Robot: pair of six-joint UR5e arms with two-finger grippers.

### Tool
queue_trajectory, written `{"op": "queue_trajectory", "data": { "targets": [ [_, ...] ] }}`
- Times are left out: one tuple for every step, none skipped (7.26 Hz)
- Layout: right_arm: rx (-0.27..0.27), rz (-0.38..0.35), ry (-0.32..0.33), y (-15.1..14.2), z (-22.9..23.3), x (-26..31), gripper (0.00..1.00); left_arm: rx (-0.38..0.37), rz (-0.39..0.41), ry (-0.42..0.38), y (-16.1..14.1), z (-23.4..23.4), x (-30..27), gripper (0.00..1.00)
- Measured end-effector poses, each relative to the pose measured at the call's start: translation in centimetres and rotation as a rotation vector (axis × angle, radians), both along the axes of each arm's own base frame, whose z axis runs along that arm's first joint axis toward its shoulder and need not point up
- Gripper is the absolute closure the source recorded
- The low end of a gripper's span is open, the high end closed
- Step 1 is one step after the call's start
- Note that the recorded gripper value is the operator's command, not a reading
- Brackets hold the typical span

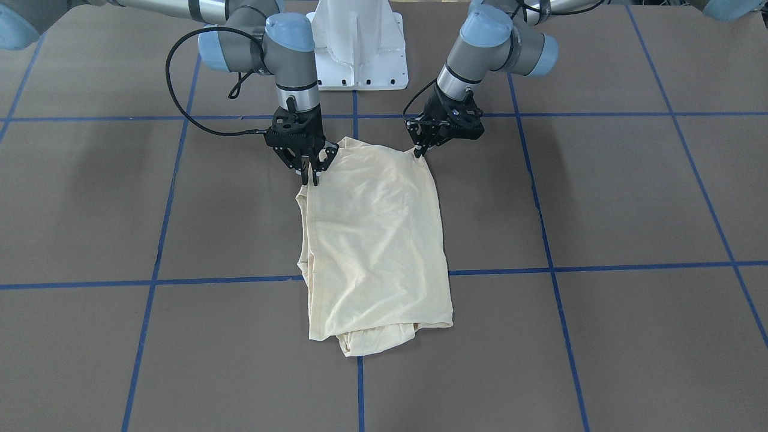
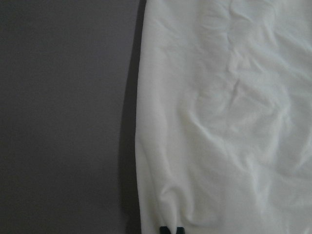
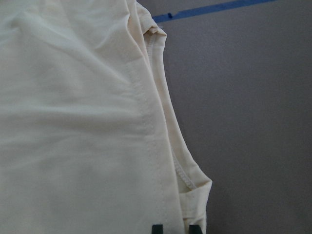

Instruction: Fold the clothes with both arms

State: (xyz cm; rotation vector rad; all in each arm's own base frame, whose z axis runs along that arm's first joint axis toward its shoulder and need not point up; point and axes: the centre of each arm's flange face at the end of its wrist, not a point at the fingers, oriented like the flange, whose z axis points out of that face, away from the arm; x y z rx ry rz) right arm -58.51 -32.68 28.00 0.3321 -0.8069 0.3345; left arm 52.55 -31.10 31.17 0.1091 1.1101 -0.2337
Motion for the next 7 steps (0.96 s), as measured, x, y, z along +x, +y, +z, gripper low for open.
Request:
{"op": "queue_trajectory", "data": {
  "targets": [
    [0.002, 0.0, 0.002, 0.11, 0.08, -0.05, 0.69, 0.0, 0.0, 0.0, 0.0, 0.0, 0.0, 1.0],
    [0.004, 0.0, 0.004, 0.19, 0.16, -0.12, 0.69, 0.0, 0.0, 0.0, 0.0, 0.0, 0.0, 1.0],
    [0.005, 0.0, 0.007, 0.24, 0.23, -0.18, 0.7, 0.0, 0.0, 0.0, 0.0, 0.0, 0.0, 1.0],
    [0.006, -0.001, 0.008, 0.27, 0.29, -0.23, 0.81, 0.0, 0.0, 0.0, 0.0, 0.0, 0.0, 1.0],
    [0.007, -0.001, 0.009, 0.28, 0.29, -0.27, 0.98, 0.0, 0.0, 0.0, 0.0, 0.0, 0.0, 1.0],
    [0.008, -0.002, 0.009, 0.29, 0.23, -0.31, 1.0, 0.0, 0.0, 0.0, 0.0, 0.0, 0.0, 1.0],
    [0.009, -0.002, 0.009, 0.31, 0.22, -0.33, 1.0, 0.0, 0.0, 0.0, 0.0, 0.0, 0.0, 1.0]
  ]
}}
